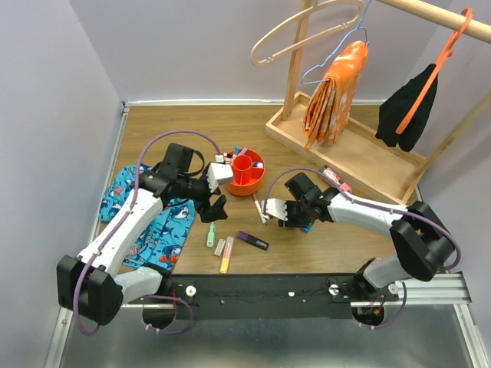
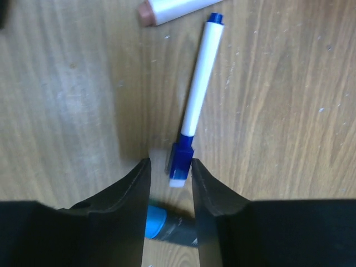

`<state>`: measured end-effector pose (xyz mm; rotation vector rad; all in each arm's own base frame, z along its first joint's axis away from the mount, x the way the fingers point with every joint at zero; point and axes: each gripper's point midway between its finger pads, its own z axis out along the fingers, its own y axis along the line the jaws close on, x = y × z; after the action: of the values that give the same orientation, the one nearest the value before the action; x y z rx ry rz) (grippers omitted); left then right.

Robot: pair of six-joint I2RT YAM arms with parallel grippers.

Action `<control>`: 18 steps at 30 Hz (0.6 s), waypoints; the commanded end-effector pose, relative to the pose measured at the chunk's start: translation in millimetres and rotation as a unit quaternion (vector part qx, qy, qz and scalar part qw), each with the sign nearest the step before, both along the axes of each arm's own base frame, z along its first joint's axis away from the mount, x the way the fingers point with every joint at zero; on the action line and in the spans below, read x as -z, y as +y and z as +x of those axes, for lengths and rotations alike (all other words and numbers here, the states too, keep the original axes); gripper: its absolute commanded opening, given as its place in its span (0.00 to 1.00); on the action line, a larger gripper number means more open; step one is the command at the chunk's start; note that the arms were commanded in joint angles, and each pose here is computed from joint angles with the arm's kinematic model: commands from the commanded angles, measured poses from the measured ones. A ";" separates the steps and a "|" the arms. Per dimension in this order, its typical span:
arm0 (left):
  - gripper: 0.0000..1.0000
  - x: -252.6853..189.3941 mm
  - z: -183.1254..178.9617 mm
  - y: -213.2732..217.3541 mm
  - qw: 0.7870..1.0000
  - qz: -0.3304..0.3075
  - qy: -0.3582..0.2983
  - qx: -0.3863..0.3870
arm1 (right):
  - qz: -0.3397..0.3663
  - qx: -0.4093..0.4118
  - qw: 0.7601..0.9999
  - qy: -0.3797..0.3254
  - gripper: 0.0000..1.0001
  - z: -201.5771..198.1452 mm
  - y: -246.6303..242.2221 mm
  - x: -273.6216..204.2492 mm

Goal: Sort the stationery into containers
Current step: Move the pen to the center of the board, then pick up the pen from the center of the board.

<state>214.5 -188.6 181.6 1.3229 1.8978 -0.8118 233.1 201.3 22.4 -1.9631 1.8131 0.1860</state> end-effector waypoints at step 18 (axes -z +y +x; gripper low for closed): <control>0.54 49.5 -23.4 -129.7 0.954 0.108 -0.064 0.273 | 0.409 0.224 0.882 -0.062 0.45 2.3 2.5 -280.8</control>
<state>179.6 -286.5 132.2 1.9697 1.6723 -0.8156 215.7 203.2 266.3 -1.1197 1.6573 0.4785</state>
